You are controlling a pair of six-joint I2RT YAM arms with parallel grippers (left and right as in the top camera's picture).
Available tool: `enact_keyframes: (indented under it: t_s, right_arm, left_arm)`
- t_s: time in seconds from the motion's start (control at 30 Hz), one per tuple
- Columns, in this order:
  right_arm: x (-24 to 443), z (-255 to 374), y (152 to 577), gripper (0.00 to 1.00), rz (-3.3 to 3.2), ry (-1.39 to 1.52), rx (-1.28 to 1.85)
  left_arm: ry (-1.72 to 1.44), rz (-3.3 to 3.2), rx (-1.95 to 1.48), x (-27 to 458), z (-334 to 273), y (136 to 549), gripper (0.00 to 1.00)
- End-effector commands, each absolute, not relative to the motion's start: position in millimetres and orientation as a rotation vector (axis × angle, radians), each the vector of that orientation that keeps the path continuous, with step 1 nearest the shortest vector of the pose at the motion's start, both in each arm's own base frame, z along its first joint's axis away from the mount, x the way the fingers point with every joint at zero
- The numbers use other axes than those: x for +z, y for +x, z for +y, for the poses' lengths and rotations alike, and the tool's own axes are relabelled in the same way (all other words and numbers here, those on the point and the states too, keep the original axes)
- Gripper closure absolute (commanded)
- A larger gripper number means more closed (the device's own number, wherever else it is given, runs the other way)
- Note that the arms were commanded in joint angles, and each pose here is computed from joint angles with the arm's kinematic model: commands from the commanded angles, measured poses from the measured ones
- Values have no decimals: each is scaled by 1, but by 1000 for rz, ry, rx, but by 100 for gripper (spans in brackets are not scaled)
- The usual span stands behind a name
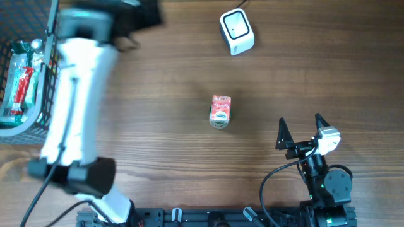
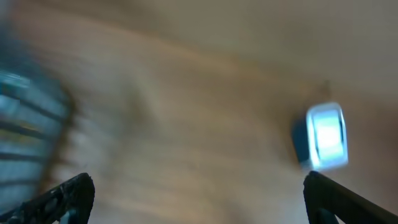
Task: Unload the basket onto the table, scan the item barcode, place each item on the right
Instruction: 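Return the left gripper to the basket and grasp the yellow oil bottle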
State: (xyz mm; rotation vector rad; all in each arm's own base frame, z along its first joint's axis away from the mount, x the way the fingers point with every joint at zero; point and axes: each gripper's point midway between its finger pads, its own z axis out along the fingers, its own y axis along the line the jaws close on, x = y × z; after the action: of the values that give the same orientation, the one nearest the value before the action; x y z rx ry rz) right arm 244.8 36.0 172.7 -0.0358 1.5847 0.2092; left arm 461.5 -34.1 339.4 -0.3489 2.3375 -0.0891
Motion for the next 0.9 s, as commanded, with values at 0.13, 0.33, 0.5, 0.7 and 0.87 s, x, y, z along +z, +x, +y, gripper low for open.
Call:
enact_keyframes:
  t_s: [0.13, 0.33, 0.5, 0.7, 0.87]
  right_arm:
    - [173, 38, 244, 0, 1581, -52, 217]
    - [173, 38, 244, 0, 1581, -52, 217]
    - [173, 38, 244, 0, 1581, -52, 217]
    - [173, 38, 244, 0, 1581, -52, 217]
    - [173, 38, 244, 0, 1581, -52, 217]
  left_arm:
    - [-766, 2086, 122, 393, 151, 427, 0]
    - [-988, 2098, 136, 357, 224, 412, 0]
    - [-1113, 2142, 131, 315, 249, 420, 0]
    - [-1153, 2233, 131, 273, 255, 431, 0]
    - [-1286, 2240, 97, 243, 257, 434, 0]
